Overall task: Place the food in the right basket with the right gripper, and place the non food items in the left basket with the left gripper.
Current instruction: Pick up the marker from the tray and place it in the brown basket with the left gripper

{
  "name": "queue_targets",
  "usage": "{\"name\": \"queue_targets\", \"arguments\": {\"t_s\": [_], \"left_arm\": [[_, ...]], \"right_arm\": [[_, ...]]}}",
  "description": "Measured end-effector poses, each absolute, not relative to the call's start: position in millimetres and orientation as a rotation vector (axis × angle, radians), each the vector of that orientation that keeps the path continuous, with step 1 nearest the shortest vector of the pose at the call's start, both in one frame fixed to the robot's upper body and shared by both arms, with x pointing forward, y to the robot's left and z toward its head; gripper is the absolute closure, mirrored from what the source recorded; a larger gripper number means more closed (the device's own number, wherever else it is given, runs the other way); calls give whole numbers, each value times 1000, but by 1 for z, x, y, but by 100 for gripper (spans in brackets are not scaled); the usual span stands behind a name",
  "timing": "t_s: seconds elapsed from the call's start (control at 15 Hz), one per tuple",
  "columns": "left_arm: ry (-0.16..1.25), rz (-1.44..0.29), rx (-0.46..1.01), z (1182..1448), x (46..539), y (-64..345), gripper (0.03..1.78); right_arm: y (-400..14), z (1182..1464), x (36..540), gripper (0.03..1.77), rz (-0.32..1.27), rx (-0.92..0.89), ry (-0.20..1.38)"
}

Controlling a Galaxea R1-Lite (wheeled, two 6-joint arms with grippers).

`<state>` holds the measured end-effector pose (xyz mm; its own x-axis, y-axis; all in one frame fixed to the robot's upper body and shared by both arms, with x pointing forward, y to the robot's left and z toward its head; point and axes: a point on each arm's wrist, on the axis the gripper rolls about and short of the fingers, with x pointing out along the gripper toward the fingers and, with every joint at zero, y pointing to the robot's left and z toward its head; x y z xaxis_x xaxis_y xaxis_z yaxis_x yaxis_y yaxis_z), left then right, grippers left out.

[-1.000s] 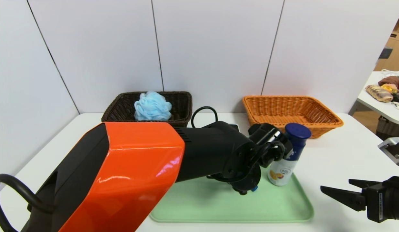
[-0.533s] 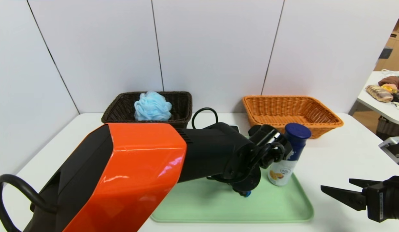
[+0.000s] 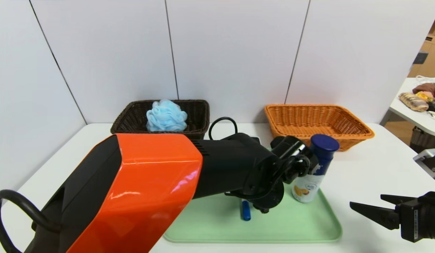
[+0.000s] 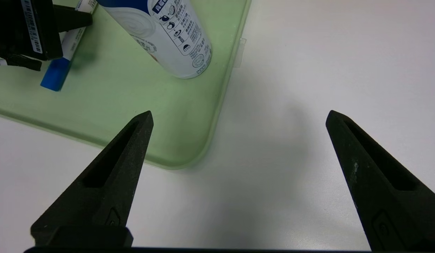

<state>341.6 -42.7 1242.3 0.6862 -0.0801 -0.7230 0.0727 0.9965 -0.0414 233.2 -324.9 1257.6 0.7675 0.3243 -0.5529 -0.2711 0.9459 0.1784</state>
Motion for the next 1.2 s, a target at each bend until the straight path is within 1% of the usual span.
{"name": "queue_targets", "arguments": {"t_s": [0.2,0.33,0.47,0.67,0.8,1.0,1.2], "left_arm": [[784,-90,-33,1261,343,-34,164],[743,-95,-51,1288,348,-18,164],[695,-80,-58,1321,361,13,164],[621,-14,-40,1368,383,77,164],[577,26,-4,1390,392,114,164],[571,33,82,1407,407,163,164],[603,-78,187,1410,418,193,164]], "right_arm": [[-325,1258,233,10,324,90,615],[-325,1258,233,10,324,90,615],[-325,1259,233,10,324,86,611],[-325,1259,233,10,325,86,608],[-325,1259,233,10,325,86,608],[-325,1259,233,10,325,86,608],[-325,1259,232,10,323,85,606]]}}
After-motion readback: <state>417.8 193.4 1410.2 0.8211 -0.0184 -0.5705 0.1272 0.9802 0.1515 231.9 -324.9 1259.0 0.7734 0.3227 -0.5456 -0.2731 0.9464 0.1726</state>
